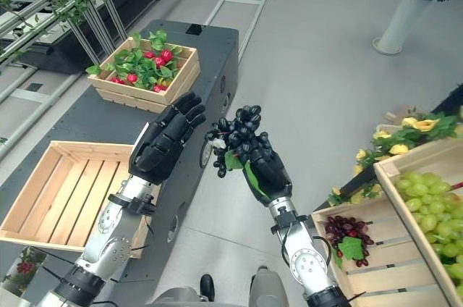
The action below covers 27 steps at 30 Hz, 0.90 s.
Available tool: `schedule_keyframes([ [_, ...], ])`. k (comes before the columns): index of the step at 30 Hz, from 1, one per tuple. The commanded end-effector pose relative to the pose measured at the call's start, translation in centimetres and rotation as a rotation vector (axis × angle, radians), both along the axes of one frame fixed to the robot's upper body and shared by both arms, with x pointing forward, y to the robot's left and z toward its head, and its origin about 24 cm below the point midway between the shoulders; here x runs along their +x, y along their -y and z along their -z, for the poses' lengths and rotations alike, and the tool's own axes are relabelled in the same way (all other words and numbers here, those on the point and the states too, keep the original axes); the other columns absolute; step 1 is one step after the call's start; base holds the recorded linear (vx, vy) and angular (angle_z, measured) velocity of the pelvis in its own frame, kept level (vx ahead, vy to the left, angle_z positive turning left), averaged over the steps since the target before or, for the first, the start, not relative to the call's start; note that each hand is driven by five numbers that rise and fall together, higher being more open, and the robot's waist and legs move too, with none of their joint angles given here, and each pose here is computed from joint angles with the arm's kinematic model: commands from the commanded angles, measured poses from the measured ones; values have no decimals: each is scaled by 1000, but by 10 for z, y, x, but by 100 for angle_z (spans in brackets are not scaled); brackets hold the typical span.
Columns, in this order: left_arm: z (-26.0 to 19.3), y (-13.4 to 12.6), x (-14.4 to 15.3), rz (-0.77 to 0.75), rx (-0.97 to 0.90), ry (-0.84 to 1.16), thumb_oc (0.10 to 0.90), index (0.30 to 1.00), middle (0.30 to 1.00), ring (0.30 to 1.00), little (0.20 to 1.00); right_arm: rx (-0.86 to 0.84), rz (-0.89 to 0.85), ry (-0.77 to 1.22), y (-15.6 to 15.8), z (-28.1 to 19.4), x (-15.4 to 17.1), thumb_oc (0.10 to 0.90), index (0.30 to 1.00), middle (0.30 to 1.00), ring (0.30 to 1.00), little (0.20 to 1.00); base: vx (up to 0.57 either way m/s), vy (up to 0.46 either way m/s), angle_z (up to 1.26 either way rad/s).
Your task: Pick up the fruits from the basket on one side to the basket on the other side
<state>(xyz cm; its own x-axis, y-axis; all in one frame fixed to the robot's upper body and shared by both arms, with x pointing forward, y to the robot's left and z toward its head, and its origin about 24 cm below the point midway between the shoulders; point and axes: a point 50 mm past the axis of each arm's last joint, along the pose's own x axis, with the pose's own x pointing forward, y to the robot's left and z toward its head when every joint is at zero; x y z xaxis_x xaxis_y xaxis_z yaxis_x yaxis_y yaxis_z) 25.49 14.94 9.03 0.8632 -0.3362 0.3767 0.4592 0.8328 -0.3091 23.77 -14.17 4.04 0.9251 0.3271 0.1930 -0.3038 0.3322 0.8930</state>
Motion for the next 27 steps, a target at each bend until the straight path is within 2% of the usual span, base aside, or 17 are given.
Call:
schedule_keyframes([
  [1, -55, 2, -2, 27, -40, 277, 800, 900, 900, 900, 900, 67, -86, 367, -16, -55, 14, 400, 300, 300, 300, 300, -111, -289, -112],
  [8, -52, 5, 1, 18, -122, 252, 800, 900, 900, 900, 900, 28, -185, 395, -24, -55, 17, 400, 300, 300, 300, 300, -134, -289, -76],
  [17, -39, 3, -1, -8, -209, 199, 800, 900, 900, 900, 900, -9, -321, 366, -28, -47, 6, 400, 300, 300, 300, 300, -93, -228, -7],
  [22, -37, -10, -9, -80, -227, 192, 800, 900, 900, 900, 900, -8, -404, 315, -36, -42, 2, 400, 300, 300, 300, 300, -36, -26, -42],
  [27, -38, -10, -8, -91, -236, 189, 800, 900, 900, 900, 900, -27, -423, 262, -33, -32, -3, 400, 300, 300, 300, 300, -72, 161, -52],
])
